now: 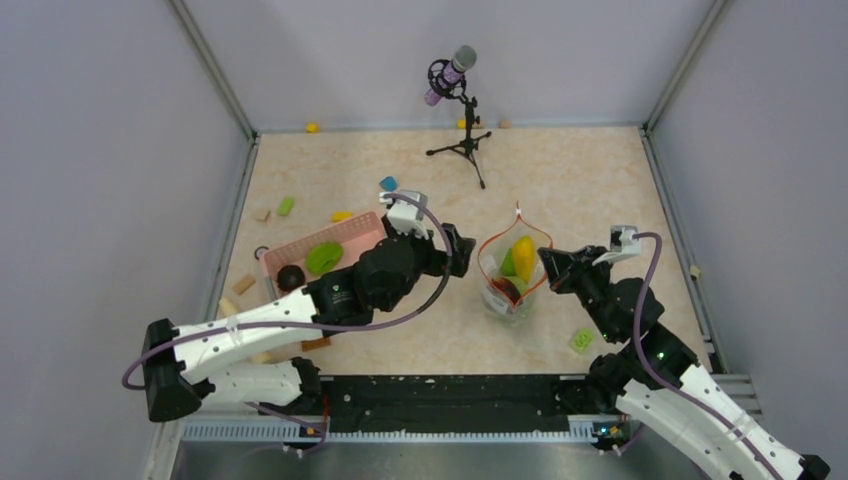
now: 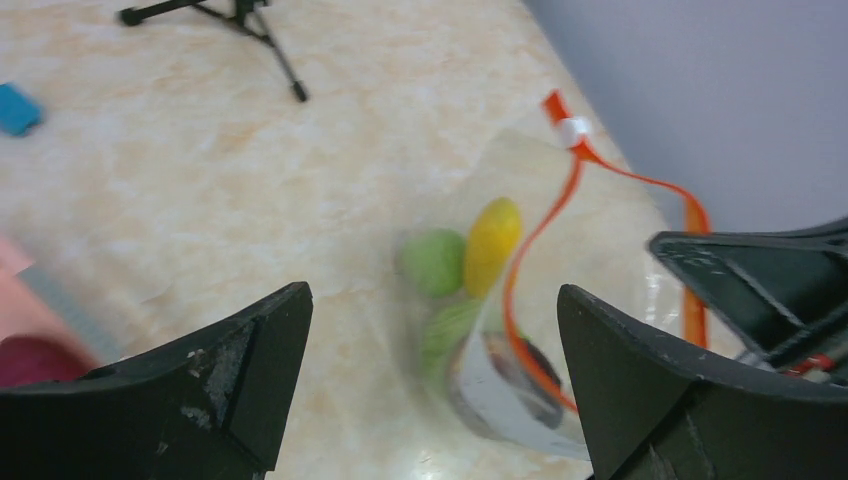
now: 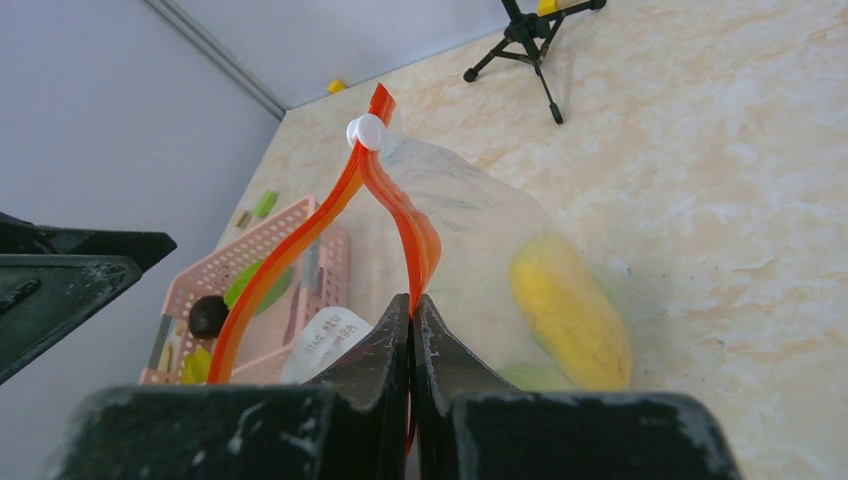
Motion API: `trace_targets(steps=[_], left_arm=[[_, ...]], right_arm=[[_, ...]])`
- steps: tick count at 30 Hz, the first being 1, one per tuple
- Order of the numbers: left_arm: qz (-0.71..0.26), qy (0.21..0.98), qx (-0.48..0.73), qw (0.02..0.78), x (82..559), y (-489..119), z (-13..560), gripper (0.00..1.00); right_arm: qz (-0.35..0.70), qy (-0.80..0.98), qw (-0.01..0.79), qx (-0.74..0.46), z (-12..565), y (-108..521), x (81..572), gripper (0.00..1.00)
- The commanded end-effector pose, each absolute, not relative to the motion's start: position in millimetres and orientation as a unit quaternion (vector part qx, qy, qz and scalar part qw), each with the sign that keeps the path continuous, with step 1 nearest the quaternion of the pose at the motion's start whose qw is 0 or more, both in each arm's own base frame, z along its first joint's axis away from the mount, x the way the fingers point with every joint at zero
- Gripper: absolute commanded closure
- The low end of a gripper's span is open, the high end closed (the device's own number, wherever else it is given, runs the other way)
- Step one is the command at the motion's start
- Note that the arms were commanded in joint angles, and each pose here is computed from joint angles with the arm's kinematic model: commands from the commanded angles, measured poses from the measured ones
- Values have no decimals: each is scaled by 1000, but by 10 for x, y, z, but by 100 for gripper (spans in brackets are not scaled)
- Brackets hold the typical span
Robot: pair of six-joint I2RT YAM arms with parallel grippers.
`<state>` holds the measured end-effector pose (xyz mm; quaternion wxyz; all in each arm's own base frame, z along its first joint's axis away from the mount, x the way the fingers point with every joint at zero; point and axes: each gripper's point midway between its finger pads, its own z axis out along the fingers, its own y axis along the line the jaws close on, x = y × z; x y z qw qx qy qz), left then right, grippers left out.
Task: Place the food in the zip-top bag and seal the zipper
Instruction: Place the fake fruit in the zipper food storage bag, then pick up the fake vegetable from the bin.
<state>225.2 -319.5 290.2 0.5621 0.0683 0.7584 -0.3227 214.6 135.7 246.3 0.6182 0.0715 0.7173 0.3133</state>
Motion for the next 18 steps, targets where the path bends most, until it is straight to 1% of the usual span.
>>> trace_targets(steps=[1, 6, 8, 12, 18], left_arm=[[-207, 794, -16, 571, 2411, -2501, 2564, 3], [-193, 815, -88, 539, 2530, -2009, 2269, 3], [-198, 819, -120, 526, 2576, -1833, 2154, 3], [-178, 817, -188, 515, 2636, -1453, 1977, 3], [-172, 823, -240, 485, 2641, -1209, 1704, 3]], right_arm=[[318, 700, 636, 75, 2584, 1332, 2160, 100], [317, 700, 635, 75, 2576, 1334, 2162, 100], [317, 700, 636, 76, 2583, 1329, 2163, 100], [316, 700, 636, 77, 2576, 1325, 2166, 100], [314, 701, 635, 77, 2569, 1327, 2173, 100]])
